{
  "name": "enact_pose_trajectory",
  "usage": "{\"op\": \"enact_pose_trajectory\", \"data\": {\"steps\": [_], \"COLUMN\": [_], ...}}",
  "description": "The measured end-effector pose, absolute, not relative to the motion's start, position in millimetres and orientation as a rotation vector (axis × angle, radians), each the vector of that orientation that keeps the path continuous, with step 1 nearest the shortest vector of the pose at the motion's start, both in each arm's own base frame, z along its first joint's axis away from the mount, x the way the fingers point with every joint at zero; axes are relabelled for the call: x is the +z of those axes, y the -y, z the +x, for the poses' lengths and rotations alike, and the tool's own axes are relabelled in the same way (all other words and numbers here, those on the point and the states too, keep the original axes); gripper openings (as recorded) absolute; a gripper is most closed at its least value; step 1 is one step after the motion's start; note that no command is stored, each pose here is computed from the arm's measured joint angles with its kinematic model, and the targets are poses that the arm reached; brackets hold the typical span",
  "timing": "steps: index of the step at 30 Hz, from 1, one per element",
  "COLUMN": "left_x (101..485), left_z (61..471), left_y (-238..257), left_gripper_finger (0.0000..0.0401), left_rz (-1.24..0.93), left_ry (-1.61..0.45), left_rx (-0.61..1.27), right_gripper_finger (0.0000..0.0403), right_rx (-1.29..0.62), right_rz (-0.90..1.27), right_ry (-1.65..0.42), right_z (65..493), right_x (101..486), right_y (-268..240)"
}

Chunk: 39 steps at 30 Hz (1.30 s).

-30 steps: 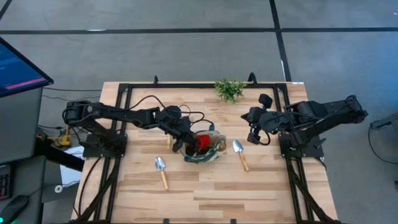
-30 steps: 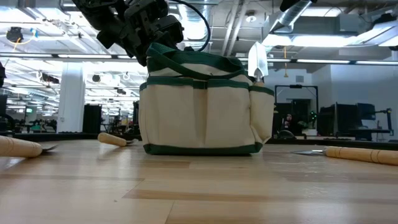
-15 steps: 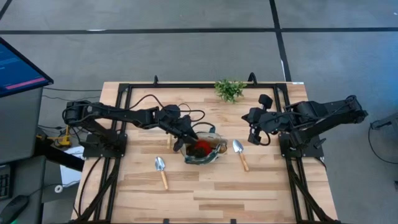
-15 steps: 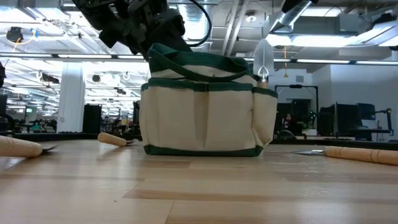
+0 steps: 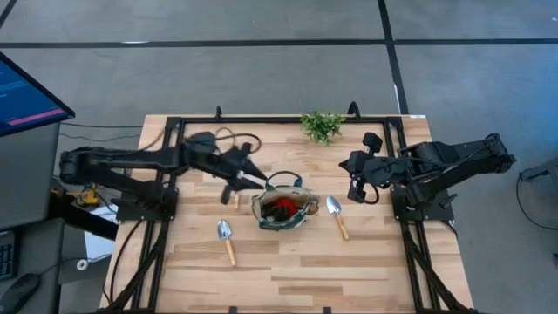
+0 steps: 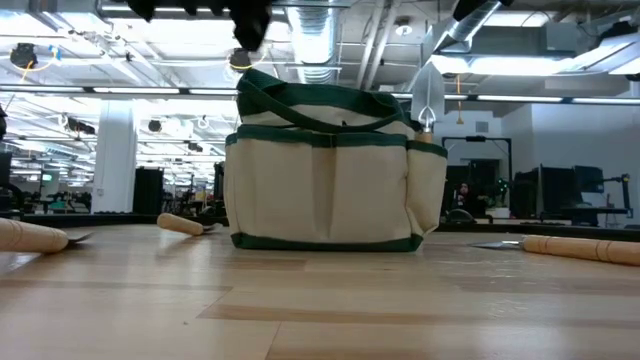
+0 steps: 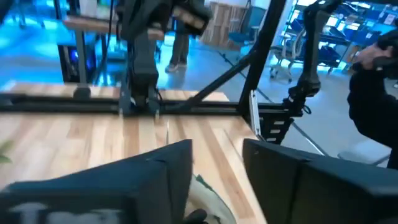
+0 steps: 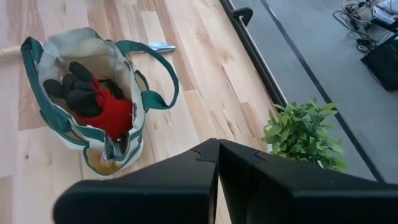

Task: Pick & Place Garden tools in Gardening bag
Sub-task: Put the brown trowel into the gardening bag

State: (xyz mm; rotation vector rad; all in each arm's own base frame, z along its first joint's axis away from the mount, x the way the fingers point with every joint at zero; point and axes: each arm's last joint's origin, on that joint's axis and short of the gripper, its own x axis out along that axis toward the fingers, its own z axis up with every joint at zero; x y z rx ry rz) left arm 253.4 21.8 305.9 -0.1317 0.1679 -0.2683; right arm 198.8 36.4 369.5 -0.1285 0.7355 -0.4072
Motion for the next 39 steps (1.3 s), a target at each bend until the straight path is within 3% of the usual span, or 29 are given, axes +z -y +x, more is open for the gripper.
{"op": "enact_pose_trajectory", "data": {"steps": [6,8,13,23,39], "left_x": [318.2,315.0,301.0,236.3,232.2], "left_z": [226.1,218.7,196.7,175.4,176.1], "left_y": [-17.1,-16.1,-15.9,-25.9,-25.1], "left_gripper_finger": [0.0023,0.0008,0.0002,0.0001,0.0001], "left_rz": [-0.106,-0.104,-0.101,-0.351,-0.37], "left_ry": [-0.115,-0.108,-0.09,-0.22,-0.233], "left_rx": [-0.274,-0.256,-0.092,0.12,0.094], "right_gripper_finger": [0.0003,0.0003,0.0003,0.0001,0.0], "right_rx": [-0.422,-0.414,-0.384,-0.38,-0.328], "right_rz": [-0.073,-0.077,-0.098,-0.167,-0.079], "right_ry": [-0.722,-0.73,-0.745,-0.831,-0.821], "right_z": [198.5,201.2,209.0,229.7,234.8], "right_x": [369.4,367.4,362.1,343.1,343.1], "right_y": [-38.1,-41.4,-51.1,-58.6,-59.8]}}
